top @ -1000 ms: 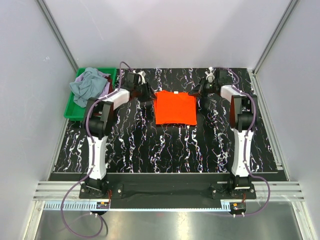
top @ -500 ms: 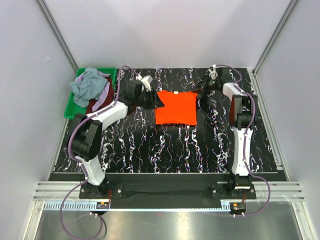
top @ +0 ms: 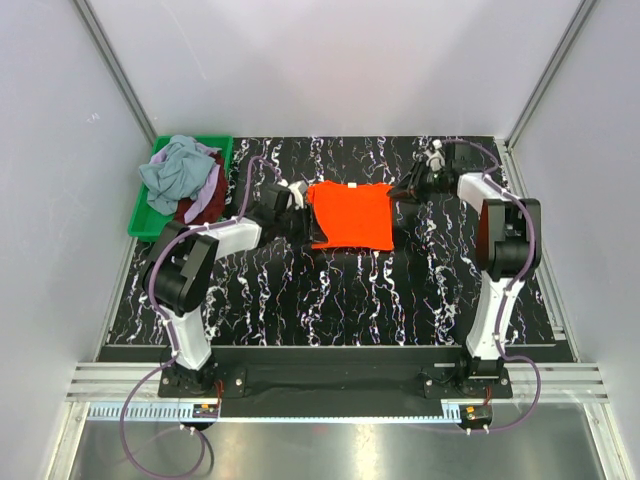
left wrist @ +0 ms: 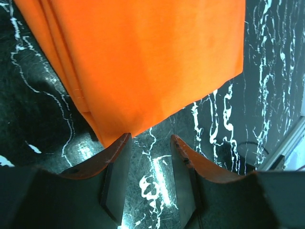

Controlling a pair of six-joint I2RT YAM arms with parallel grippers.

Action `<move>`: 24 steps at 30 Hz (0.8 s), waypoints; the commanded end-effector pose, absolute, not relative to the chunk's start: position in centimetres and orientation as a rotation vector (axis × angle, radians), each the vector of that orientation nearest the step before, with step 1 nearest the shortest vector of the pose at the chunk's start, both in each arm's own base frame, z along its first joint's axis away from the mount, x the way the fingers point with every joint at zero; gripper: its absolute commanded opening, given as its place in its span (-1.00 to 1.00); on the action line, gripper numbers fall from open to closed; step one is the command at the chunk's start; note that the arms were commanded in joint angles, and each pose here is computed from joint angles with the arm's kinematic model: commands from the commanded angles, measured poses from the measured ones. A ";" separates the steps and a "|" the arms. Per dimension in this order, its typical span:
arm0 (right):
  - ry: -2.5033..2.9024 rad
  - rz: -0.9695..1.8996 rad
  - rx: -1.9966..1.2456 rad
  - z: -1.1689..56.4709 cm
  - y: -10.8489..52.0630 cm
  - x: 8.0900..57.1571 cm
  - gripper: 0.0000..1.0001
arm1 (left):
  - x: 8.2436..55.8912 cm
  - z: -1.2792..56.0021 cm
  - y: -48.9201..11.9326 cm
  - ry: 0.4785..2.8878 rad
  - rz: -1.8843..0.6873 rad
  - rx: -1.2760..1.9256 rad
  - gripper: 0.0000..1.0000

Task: Fold and stack the t-shirts
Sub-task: Fold the tshirt

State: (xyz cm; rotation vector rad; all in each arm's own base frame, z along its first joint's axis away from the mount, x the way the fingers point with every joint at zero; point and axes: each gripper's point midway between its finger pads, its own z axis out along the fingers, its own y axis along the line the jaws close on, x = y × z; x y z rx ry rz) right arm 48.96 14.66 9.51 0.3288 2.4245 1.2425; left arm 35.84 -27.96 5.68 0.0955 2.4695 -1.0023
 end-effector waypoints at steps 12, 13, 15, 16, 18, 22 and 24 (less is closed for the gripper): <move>2.613 0.892 0.415 4.4 11.5 43.1 -0.43 | 34.9 6.1 -24.8 2.534 -0.818 -0.023 -0.12; 2.615 0.844 0.429 4.8 11.0 43.2 -0.43 | 35.3 8.5 -24.8 2.485 -0.819 -0.004 -0.12; 2.587 0.800 0.432 6.8 10.6 43.4 -0.42 | 34.7 10.2 -23.7 2.493 -0.761 -0.015 -0.10; 2.597 0.742 0.455 7.2 10.0 43.2 -0.39 | 34.8 13.3 -23.5 2.426 -0.764 0.005 -0.09; 2.554 0.694 0.436 9.9 10.4 43.5 -0.33 | 34.2 15.4 -22.0 2.405 -0.698 -0.013 -0.05; 2.503 0.540 0.437 13.2 11.5 43.2 0.06 | 32.5 21.9 -18.6 2.263 -0.643 -0.059 0.01; 2.489 0.527 0.418 13.9 13.6 42.8 0.14 | 31.1 24.4 -17.3 2.188 -0.643 -0.064 0.07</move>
